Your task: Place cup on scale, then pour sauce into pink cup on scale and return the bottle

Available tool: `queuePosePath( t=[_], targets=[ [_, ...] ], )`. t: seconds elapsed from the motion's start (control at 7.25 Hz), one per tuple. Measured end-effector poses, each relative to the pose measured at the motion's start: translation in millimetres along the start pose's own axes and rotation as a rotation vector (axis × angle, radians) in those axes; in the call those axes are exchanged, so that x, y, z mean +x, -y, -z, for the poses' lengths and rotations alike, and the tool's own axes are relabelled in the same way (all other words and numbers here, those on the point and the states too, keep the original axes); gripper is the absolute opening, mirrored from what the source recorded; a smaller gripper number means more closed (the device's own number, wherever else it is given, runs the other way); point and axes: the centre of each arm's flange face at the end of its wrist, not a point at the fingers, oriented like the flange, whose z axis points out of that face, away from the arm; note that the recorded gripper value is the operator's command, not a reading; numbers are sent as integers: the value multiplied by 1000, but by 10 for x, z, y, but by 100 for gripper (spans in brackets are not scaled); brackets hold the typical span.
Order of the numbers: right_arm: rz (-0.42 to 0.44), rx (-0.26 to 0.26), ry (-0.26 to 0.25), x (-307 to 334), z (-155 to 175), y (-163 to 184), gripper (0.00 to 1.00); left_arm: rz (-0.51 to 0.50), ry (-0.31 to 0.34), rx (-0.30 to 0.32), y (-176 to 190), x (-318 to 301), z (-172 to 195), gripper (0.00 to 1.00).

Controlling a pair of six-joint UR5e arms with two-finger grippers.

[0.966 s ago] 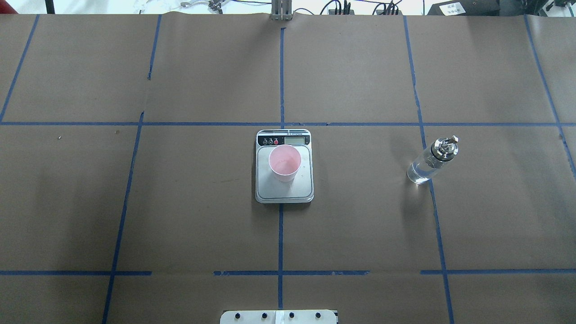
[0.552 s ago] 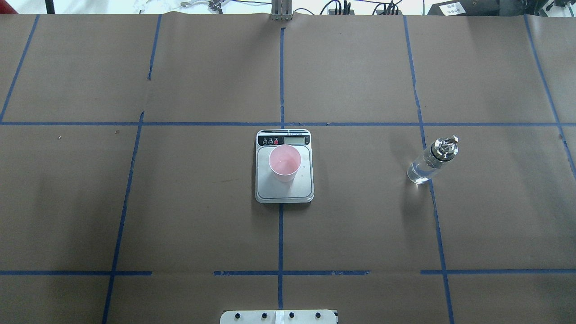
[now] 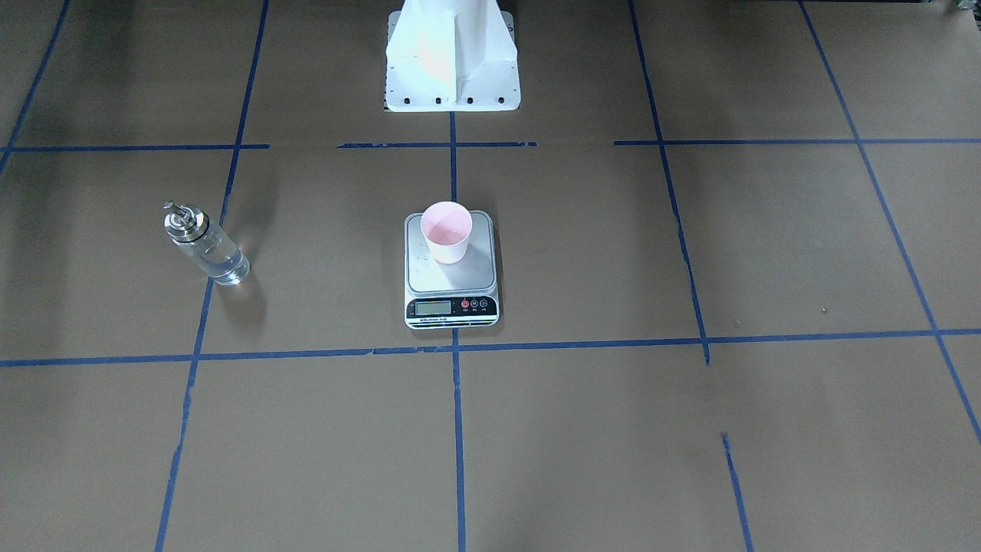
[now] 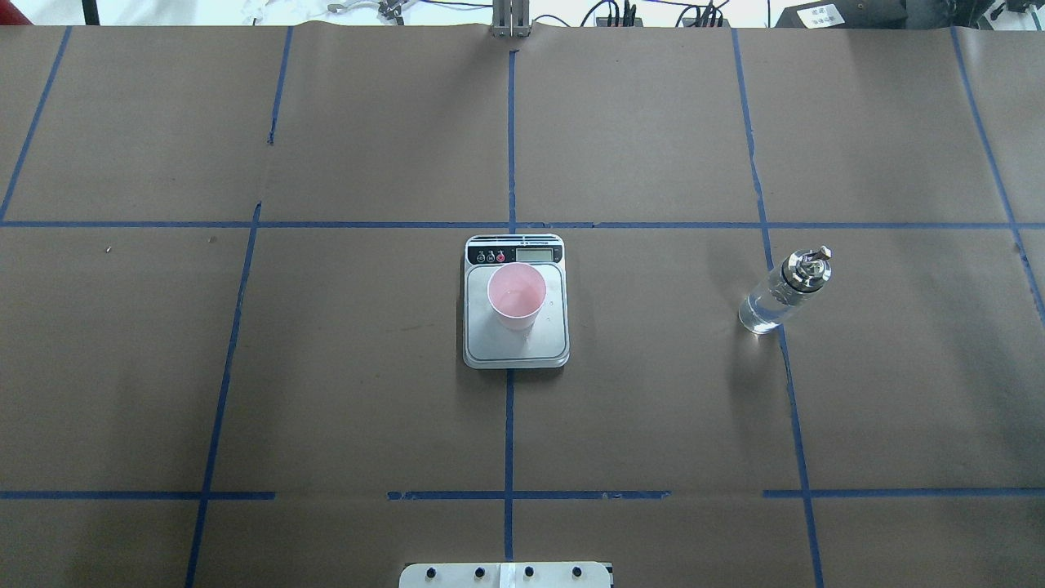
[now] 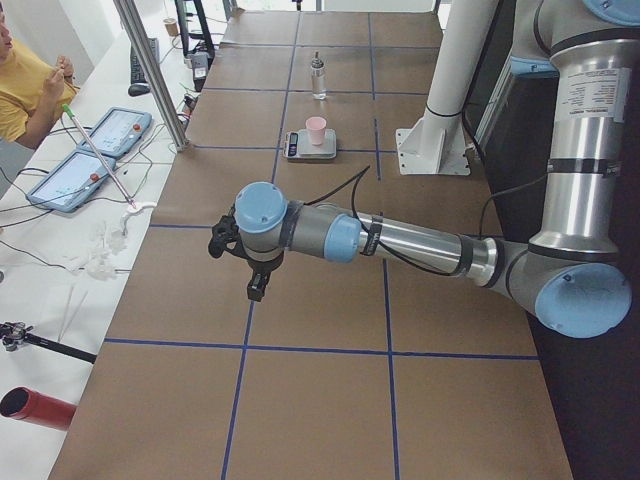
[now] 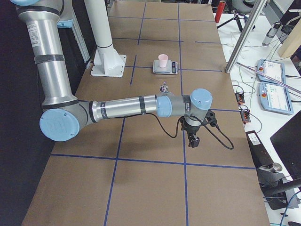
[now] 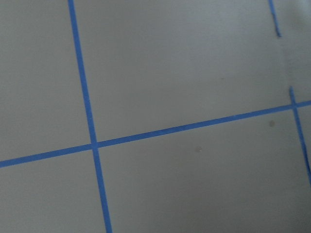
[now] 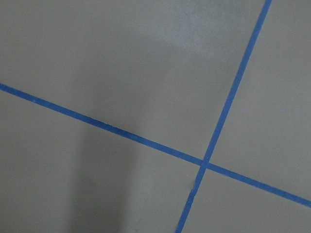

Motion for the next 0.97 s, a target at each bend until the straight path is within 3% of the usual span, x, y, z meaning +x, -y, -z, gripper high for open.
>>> queuePosePath(
  t=[0.41,0.97],
  targets=[
    [-8,17,-31,-61,287,71,100,-39,35,41,-192,237,257,100],
    [-95,3,-30,-25,609,-219,100,-28,4,35,-544,330,298,100]
  ],
)
